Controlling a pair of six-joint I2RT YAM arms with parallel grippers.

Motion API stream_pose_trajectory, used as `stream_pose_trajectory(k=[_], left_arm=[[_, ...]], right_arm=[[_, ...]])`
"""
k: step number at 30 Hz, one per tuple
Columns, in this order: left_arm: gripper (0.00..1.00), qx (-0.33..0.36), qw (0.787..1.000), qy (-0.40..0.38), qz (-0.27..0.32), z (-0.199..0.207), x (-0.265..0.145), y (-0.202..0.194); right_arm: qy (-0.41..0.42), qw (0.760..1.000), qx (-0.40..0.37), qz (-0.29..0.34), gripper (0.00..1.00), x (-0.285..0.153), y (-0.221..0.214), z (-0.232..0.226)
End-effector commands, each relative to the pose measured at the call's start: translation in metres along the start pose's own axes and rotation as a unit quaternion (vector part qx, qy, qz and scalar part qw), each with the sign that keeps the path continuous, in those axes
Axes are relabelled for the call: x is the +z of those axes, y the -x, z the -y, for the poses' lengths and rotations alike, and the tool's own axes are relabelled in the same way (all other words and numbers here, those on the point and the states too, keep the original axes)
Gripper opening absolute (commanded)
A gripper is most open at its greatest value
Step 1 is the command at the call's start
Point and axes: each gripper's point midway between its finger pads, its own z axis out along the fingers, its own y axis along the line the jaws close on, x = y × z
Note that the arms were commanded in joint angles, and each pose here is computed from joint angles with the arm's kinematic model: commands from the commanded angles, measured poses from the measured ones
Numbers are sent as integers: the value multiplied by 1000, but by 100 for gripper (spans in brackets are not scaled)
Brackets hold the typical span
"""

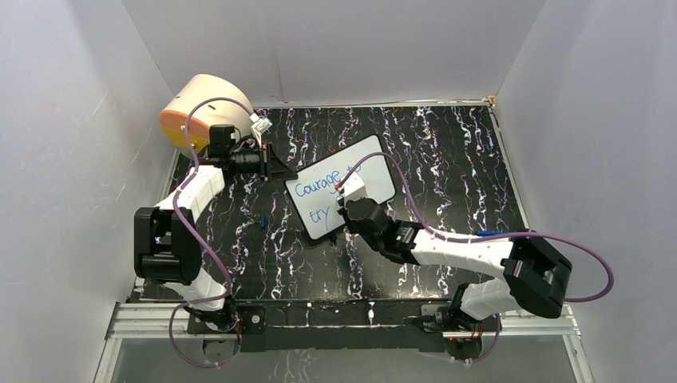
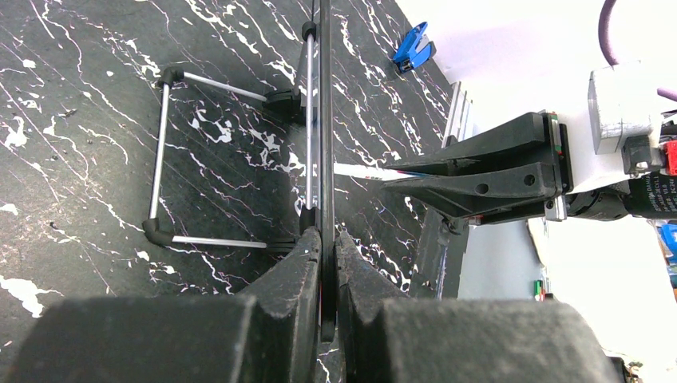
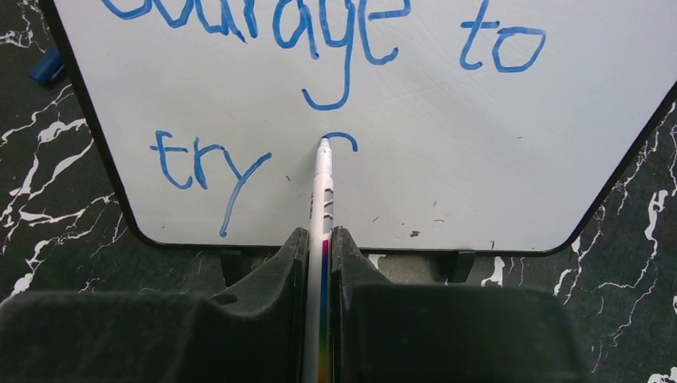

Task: Write a sentence on the whiteboard

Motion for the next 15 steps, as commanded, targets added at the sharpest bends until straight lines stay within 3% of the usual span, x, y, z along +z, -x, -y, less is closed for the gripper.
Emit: stream_pose_trajectory(k=[1, 15], left_arm=[[0, -28, 998, 43, -26, -24, 5, -22], [0, -25, 998, 45, -25, -23, 4, -21]], right_arm=[[20, 1000, 5, -1, 0, 0, 9, -6], [1, 1000, -8, -29, 0, -5, -6, 3]])
